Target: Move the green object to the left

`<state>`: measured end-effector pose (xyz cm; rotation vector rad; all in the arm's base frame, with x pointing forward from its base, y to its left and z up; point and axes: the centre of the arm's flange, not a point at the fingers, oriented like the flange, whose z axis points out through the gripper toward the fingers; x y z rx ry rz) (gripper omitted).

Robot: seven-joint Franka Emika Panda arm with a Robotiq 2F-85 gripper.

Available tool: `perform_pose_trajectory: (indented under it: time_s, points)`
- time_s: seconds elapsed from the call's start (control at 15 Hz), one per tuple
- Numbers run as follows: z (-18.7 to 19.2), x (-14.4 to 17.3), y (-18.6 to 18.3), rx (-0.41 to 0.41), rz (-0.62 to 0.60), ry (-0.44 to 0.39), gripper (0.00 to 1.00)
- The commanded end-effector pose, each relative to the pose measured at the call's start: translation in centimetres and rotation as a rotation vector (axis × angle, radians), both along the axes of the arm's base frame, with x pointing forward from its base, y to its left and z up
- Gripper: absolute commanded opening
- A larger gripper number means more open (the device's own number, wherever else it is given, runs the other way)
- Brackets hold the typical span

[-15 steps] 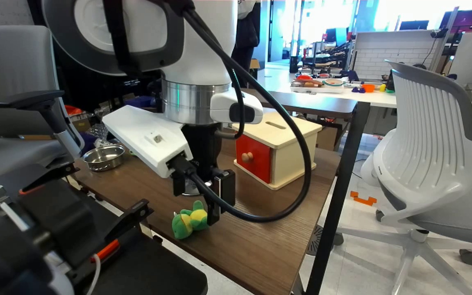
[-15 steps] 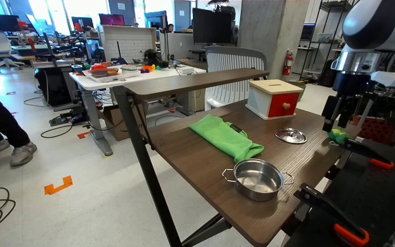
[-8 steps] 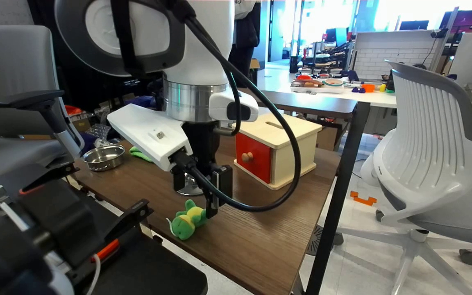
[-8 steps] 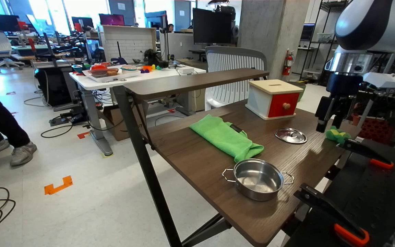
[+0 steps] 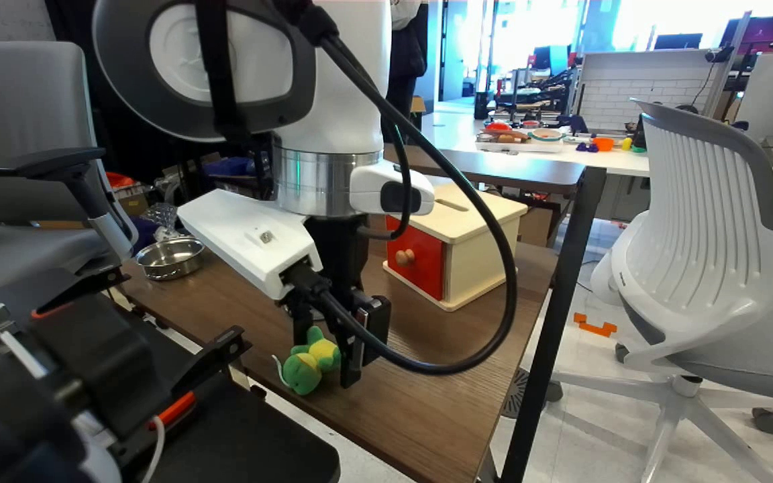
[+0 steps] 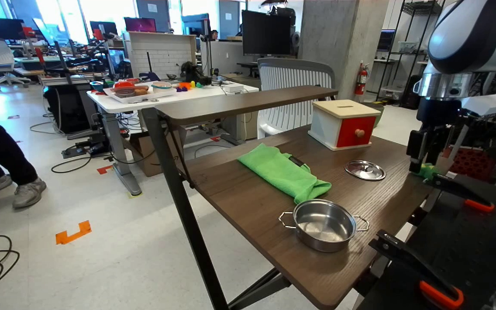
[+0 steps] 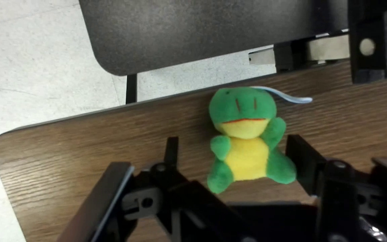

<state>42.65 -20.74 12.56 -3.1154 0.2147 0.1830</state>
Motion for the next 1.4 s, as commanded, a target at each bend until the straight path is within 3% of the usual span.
perform_pose_trajectory:
  time_s: [0.0,0.27,0.47,1.0,1.33]
  points:
    - [-0.4,1.6,0.3,-0.039,0.030,-0.001,0.49]
    - [-0.2,4.1,0.9,-0.055,0.024,-0.023,0.18]
    - [0.9,4.4,1.3,-0.047,0.025,-0.047,0.02]
    - [5.7,0.9,3.9,-0.020,0.082,-0.171,0.03]
    - [10.0,2.2,8.1,-0.005,0.154,-0.298,0.03]
